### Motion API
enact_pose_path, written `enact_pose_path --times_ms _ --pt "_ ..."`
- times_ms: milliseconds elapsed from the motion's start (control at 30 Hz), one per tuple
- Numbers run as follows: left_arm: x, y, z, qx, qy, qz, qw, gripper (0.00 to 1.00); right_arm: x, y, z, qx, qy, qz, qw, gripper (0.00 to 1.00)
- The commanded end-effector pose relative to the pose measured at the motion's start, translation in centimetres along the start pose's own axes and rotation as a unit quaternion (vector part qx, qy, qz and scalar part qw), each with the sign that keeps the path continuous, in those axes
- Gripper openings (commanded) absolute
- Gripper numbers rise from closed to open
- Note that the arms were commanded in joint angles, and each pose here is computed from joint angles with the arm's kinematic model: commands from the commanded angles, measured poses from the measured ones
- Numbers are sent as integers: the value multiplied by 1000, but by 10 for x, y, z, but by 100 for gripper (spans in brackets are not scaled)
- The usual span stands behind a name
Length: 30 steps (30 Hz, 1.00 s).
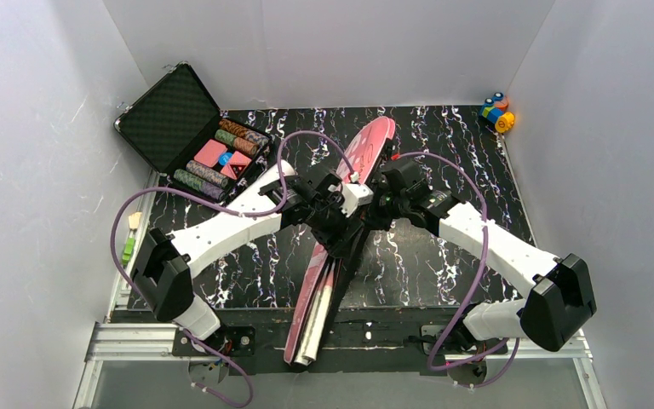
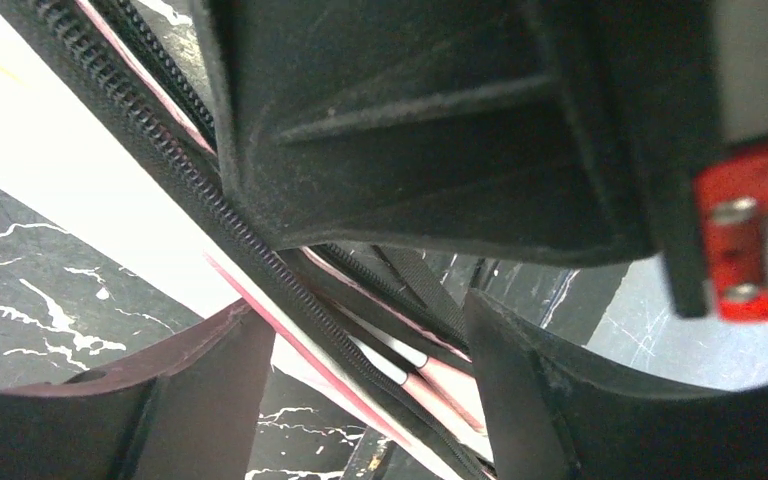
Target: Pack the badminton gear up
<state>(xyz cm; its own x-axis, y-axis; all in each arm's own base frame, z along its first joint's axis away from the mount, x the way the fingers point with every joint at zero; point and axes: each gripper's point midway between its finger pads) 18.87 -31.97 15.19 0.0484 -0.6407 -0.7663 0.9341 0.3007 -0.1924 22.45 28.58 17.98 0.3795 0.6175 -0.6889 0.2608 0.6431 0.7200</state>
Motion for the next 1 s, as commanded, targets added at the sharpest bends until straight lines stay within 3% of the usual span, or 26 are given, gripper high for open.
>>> enact_pose_path --times_ms 0,433,500,600,667,967 --pt "-5 -8 4 30 -8 21 999 63 -16 55 3 -8 -13 80 997 1" --pt "-24 9 1 46 -12 87 995 8 -27 58 8 -3 -34 85 996 1" --pt "-26 8 1 48 -12 87 995 0 -30 61 8 -7 -33 83 996 11" --pt "-27 6 0 52 -10 81 995 0 -39 60 14 -11 -43 77 996 32" --pt "-30 2 2 56 -16 74 996 0 -48 56 23 -8 -55 75 996 40" --pt "-46 -8 14 67 -37 54 996 0 -82 30 89 49 -115 91 988 50"
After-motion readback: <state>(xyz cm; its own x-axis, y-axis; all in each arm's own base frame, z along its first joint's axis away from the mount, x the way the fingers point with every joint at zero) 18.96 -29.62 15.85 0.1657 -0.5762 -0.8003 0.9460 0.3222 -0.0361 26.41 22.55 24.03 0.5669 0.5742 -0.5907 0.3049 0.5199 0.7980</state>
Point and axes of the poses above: each gripper's point midway between its finger pads, its own x axis out along the fingers, its own y axis along the line the jaws close on, z = x × y, and after that the axes turned 10 degrees about x, right-handed
